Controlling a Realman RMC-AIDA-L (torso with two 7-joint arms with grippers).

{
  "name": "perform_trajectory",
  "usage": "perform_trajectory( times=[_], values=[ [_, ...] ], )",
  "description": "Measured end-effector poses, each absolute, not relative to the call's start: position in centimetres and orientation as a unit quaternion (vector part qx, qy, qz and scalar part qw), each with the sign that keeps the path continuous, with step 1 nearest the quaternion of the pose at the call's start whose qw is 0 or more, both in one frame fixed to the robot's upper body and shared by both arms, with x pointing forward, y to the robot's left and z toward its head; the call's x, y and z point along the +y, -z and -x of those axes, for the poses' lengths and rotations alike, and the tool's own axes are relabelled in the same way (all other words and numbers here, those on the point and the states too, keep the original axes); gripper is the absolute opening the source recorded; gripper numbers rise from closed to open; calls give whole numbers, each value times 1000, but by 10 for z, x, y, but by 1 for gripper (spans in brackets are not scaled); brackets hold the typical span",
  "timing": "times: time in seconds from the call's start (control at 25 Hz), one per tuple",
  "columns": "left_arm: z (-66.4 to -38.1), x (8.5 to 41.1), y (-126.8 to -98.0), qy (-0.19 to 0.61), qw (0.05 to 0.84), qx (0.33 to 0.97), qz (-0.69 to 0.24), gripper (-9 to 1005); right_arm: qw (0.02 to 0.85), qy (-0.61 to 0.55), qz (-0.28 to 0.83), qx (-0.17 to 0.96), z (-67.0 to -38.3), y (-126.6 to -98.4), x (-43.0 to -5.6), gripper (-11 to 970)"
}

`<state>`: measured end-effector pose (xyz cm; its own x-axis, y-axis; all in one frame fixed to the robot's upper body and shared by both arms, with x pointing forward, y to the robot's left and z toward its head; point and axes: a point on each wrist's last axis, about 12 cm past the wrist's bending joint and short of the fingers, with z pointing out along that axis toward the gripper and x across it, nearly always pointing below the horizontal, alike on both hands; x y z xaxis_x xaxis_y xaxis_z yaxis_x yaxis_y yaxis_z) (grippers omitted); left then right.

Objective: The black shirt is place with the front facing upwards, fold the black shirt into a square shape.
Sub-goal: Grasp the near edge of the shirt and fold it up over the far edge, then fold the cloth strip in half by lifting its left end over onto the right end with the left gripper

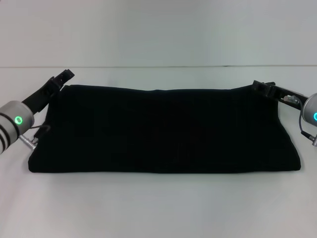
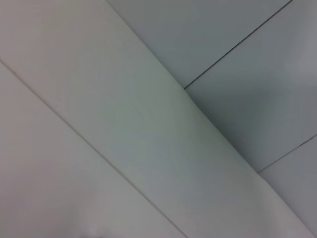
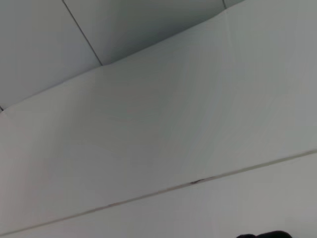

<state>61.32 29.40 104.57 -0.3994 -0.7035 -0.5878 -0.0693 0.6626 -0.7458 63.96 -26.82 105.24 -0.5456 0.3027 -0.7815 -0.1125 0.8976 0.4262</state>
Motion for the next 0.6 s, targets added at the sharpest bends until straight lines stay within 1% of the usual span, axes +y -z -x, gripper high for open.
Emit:
perform_trajectory(
  times=[0.08, 0.4, 0.6],
  values=[
    [-610, 296, -1046, 337, 489, 766, 247, 709, 472, -225, -71, 849, -639, -1052, -270, 563],
    [-591, 311, -1053, 409, 496, 728, 238, 778, 477, -284, -154, 818, -629, -1052, -289, 564],
    [-579, 321, -1054, 442, 487, 713, 241, 775, 468, -345, -202, 788, -612, -1052, -308, 564]
  ],
)
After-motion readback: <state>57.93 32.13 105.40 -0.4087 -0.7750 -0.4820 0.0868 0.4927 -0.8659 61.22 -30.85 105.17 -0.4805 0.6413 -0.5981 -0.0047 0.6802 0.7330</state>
